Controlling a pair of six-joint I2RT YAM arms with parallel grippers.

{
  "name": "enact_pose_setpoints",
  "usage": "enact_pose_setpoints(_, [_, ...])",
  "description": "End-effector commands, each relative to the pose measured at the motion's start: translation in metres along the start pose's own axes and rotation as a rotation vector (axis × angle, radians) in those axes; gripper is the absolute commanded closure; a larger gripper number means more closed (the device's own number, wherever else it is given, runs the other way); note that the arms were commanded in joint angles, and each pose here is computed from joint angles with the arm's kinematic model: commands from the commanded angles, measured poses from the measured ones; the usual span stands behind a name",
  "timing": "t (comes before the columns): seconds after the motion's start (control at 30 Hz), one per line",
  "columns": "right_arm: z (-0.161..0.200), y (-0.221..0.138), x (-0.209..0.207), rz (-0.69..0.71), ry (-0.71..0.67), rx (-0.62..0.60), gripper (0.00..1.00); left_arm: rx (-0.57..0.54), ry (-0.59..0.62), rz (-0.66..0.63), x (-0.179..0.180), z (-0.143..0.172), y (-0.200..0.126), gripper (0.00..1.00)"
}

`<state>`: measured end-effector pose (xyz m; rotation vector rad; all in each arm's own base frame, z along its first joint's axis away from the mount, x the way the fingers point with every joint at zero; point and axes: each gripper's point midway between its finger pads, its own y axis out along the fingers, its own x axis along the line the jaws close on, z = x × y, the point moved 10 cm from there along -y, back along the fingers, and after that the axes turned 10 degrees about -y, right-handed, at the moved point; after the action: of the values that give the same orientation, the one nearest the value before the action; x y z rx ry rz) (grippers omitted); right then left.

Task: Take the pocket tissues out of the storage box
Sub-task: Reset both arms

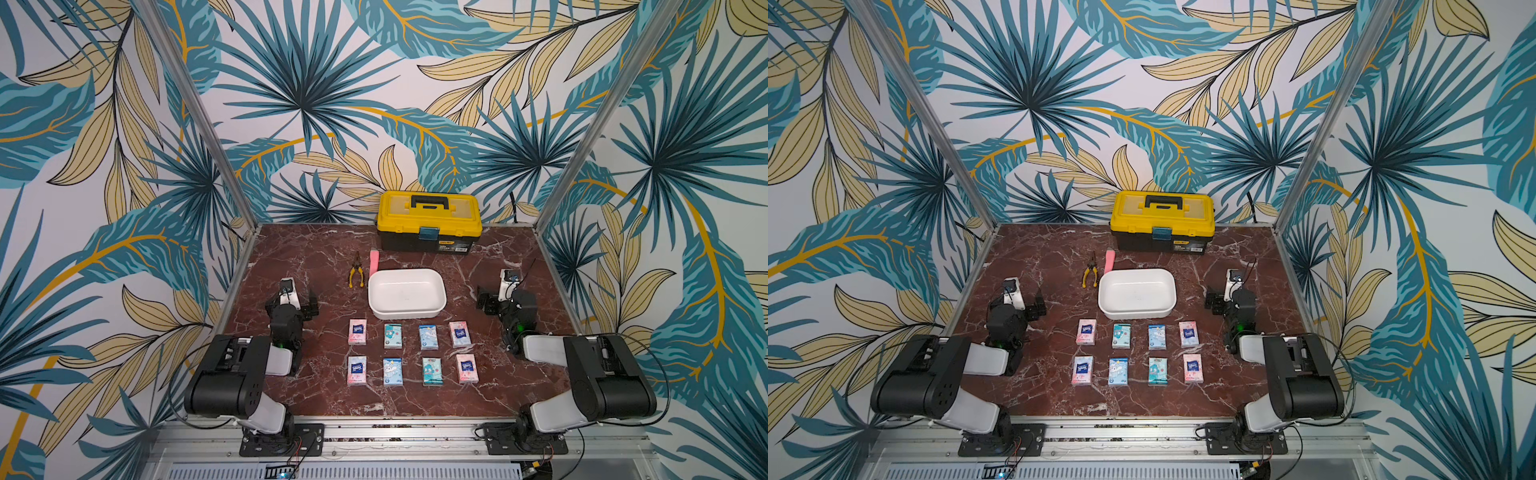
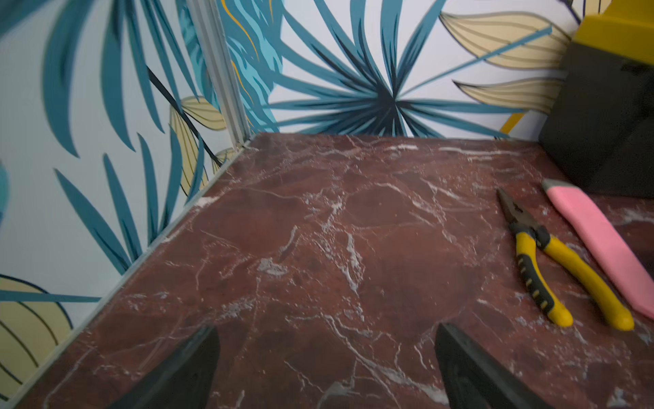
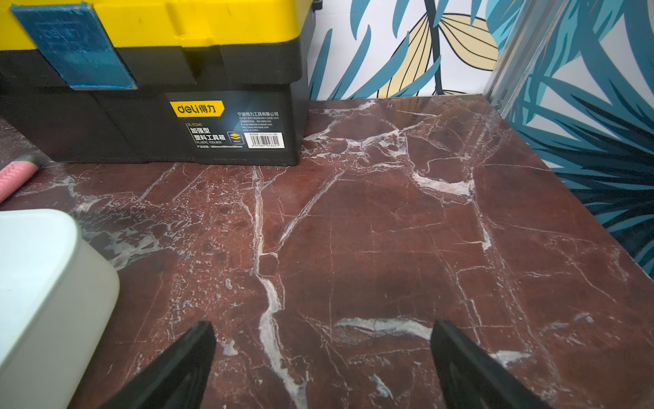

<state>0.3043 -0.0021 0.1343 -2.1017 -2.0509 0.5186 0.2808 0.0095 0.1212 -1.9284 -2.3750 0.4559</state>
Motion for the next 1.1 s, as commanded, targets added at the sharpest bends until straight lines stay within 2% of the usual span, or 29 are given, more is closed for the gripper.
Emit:
enact_pose_setpoints(0.0, [-0.0065,0.001,-0.0023,0.016,0.014,-0.029,0.01,0.032,-0.01,0.063,-0.0052,-0.0263,0.0193,0.0])
enact_pose_setpoints(0.03, [-0.0065,0.001,-0.002,0.015,0.014,-0.029,0.01,0.057,-0.016,0.07,-0.0046,-0.0274,0.0217,0.0])
enact_pose_setpoints(0.1, [-0.0063,0.001,-0.0021,0.016,0.013,-0.028,0.01,0.013,-0.023,0.079,-0.0033,-0.0259,0.0204,0.0])
enact_pose_setpoints(0.2, [-0.0067,0.001,-0.0019,0.015,0.013,-0.03,0.01,0.048,-0.018,0.073,-0.0037,-0.0274,0.0212,0.0])
enact_pose_setpoints(1.07, [-0.0067,0.001,-0.002,0.015,0.014,-0.03,0.01,0.045,-0.014,0.076,-0.0042,-0.0277,0.0213,0.0])
